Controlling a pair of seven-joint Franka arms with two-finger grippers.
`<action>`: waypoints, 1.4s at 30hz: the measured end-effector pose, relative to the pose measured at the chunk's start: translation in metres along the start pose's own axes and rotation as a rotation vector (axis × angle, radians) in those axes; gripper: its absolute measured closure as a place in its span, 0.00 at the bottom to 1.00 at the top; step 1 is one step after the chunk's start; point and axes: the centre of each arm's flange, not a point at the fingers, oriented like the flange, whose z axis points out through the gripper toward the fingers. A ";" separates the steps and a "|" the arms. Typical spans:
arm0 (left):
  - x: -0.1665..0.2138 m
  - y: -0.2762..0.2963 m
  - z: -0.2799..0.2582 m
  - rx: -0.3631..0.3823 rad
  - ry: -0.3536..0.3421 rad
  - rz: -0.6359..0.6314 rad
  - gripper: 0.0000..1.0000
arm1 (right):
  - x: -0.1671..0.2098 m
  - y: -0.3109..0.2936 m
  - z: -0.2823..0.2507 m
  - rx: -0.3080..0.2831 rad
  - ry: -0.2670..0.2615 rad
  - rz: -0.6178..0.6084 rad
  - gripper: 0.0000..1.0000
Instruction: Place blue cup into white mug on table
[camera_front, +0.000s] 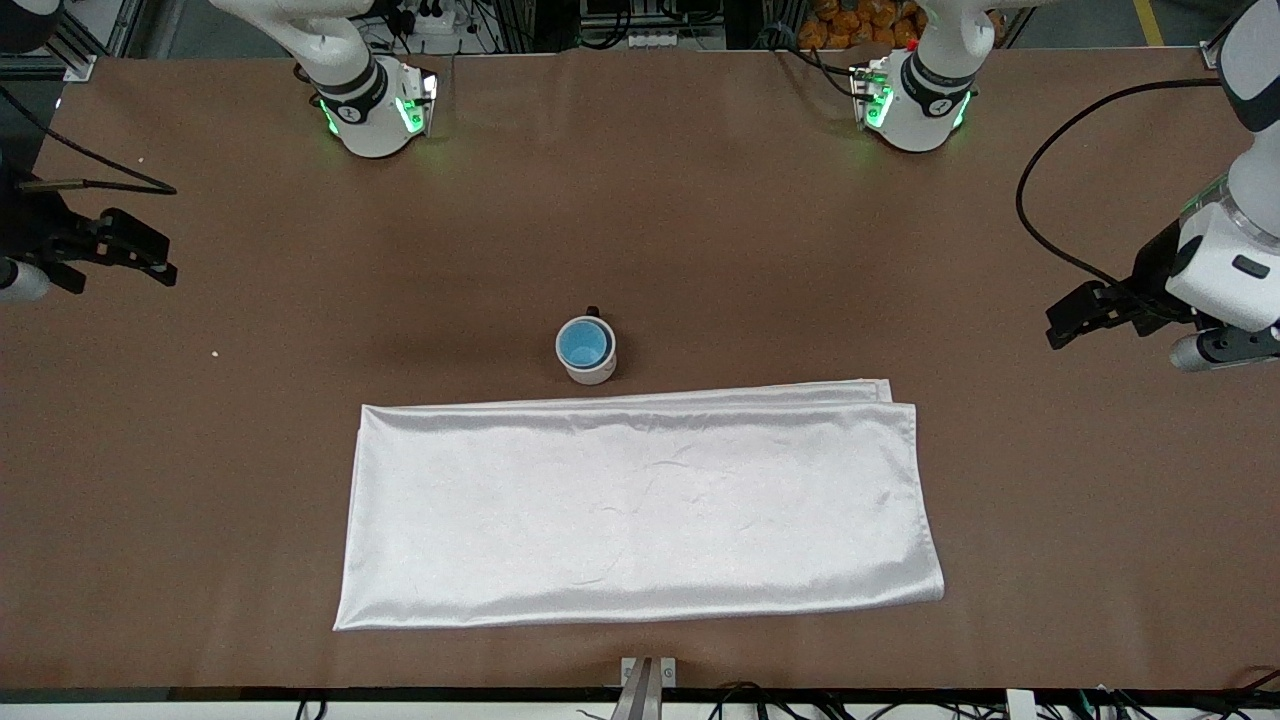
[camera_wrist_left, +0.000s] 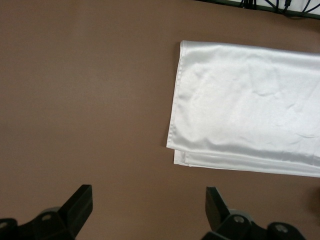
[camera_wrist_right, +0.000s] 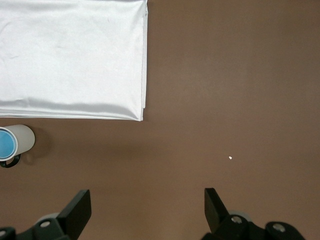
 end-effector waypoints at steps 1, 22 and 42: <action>-0.001 0.001 -0.001 0.001 -0.002 0.001 0.00 | 0.000 0.000 0.000 0.000 0.000 0.000 0.00; -0.015 0.001 -0.023 0.006 0.003 0.009 0.00 | 0.000 0.000 0.000 0.000 0.000 0.001 0.00; -0.015 0.000 -0.023 0.006 0.003 0.050 0.00 | 0.000 0.000 0.000 0.000 -0.001 0.001 0.00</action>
